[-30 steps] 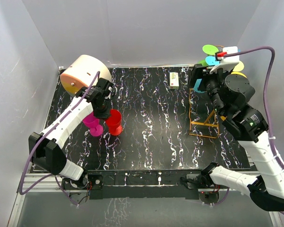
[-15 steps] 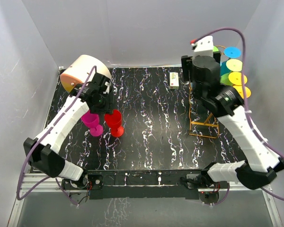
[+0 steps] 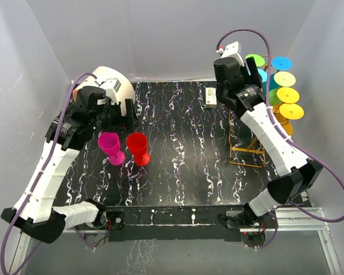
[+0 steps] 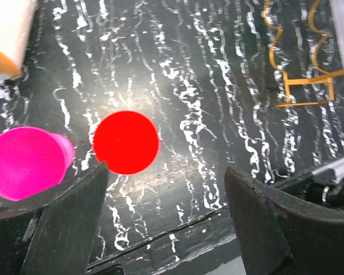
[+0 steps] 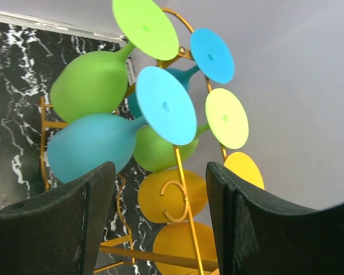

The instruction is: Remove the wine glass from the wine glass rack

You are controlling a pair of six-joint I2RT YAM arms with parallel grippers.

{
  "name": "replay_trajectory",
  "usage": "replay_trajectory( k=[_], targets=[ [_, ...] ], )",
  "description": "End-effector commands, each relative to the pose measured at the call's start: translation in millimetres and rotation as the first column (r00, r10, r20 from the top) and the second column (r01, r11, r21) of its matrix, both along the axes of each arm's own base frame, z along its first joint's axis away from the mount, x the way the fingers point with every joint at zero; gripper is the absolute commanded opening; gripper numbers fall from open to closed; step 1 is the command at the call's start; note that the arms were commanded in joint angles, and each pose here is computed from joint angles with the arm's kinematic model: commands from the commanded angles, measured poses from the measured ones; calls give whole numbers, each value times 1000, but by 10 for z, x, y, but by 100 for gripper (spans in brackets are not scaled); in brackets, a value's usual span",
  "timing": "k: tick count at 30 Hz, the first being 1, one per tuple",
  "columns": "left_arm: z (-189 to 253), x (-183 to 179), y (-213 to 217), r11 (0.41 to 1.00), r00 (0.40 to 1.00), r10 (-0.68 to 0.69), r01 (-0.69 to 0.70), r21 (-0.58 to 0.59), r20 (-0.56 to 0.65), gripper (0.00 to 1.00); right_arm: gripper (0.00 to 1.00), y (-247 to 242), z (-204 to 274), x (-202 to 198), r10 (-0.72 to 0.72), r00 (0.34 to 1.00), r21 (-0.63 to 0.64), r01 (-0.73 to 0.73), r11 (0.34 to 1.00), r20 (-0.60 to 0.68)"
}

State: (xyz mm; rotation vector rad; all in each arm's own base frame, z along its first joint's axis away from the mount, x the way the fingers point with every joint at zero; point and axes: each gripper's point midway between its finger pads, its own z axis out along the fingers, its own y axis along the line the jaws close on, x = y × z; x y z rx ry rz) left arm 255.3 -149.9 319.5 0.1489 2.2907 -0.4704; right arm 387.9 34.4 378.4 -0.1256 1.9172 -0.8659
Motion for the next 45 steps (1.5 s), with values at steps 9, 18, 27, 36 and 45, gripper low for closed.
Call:
replay_trajectory(
  k=[9, 18, 27, 36, 45],
  targets=[
    [355, -215, -194, 977, 986, -100, 122, -172, 136, 91, 57, -195, 476, 193, -61, 989, -18, 64, 998, 132],
    [395, -192, -205, 976, 983, -100, 127, -177, 156, 93, 53, -196, 371, 373, -57, 993, -20, 59, 998, 104],
    [410, -190, -174, 979, 981, -94, 122, -165, 171, 95, 49, -238, 210, 534, -46, 997, 1, 46, 999, 65],
    [393, -211, -149, 980, 981, -91, 119, -157, 170, 95, 39, -295, 182, 577, -60, 996, 7, 60, 998, 60],
    [419, -225, -138, 980, 980, -91, 120, -157, 178, 95, 32, -327, 186, 603, -73, 996, -1, 73, 997, 61]
  ],
)
